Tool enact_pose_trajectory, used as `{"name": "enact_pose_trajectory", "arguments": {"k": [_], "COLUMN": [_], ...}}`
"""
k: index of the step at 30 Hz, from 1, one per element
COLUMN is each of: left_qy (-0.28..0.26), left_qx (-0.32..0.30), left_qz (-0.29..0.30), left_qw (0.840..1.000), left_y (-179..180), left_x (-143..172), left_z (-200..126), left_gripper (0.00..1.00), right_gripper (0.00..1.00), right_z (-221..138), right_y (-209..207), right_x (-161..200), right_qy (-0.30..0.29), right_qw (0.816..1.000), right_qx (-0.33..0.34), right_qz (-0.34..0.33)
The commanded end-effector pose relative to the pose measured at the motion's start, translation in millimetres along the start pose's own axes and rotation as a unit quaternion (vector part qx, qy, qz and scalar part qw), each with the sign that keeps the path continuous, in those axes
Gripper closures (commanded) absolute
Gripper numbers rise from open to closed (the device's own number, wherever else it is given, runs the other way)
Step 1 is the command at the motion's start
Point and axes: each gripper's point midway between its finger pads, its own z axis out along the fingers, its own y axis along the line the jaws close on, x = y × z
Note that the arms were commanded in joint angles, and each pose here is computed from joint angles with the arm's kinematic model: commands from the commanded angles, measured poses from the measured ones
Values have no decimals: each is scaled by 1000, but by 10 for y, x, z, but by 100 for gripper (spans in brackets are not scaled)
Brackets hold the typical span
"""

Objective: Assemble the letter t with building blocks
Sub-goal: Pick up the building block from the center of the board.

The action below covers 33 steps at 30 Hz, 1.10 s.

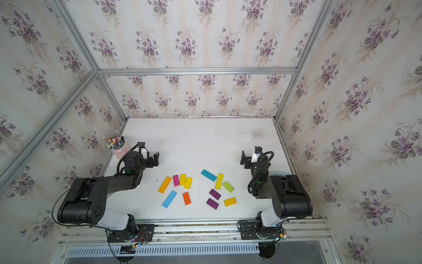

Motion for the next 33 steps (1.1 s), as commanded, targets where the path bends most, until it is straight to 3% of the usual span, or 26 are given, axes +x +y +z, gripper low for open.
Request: {"name": "enact_pose_trajectory", "arguments": {"k": [1, 26, 30, 33], "left_qy": [-13, -12, -10, -20], "left_qx": [1, 2, 15, -14], "left_qz": [5, 1, 16, 30], "left_qw": [1000, 1000, 1000, 999], "left_y": [-3, 9, -64, -121], "left_x": [-121, -125, -275, -606], "left_z": [9, 6, -85, -345], "left_gripper": [0, 0, 0, 0], "right_gripper": [0, 0, 0, 0], "right_z": [2, -12, -65, -72], "right_y": [16, 9, -94, -94], "right_x": [-109, -157, -311, -412], "right_qy": [-21, -28, -12, 29], "right_qw": [1000, 1000, 999, 997], "right_qx": [-4, -3, 31, 42], "right_qz": [0, -1, 13, 58]}}
